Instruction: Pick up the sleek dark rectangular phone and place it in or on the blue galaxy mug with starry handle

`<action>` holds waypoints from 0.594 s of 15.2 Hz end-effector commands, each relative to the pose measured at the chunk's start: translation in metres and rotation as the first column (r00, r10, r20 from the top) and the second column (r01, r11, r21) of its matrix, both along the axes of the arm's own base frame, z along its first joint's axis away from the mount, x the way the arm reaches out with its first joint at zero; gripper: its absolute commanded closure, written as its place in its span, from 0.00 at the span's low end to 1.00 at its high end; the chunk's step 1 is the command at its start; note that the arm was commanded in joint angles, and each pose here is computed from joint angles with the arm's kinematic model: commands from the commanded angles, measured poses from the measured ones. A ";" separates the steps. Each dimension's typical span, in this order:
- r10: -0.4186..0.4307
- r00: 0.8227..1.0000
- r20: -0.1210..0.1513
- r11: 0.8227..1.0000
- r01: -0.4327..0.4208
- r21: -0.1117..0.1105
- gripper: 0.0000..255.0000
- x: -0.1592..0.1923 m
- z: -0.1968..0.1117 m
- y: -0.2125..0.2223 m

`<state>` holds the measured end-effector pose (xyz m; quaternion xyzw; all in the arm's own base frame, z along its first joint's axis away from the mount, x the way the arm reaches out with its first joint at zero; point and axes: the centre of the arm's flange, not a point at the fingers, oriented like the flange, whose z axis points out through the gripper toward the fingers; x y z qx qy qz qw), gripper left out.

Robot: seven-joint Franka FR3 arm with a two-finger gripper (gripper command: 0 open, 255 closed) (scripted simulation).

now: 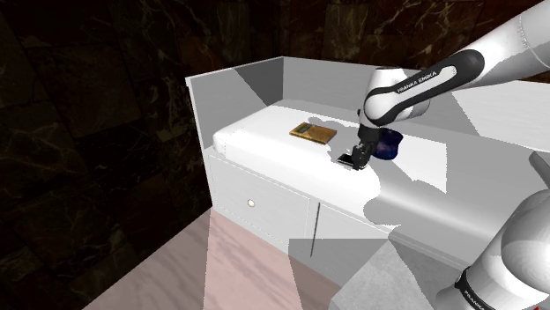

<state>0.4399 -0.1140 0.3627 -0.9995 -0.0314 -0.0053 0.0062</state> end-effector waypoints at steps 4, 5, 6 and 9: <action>0.000 1.000 0.000 1.000 0.000 0.000 1.00 0.000 0.027 0.000; 0.000 1.000 0.000 1.000 0.000 0.000 1.00 0.000 0.033 0.000; 0.000 1.000 0.000 1.000 0.000 0.000 1.00 0.000 0.038 0.000; 0.000 1.000 0.000 1.000 0.000 0.000 1.00 0.000 0.054 0.000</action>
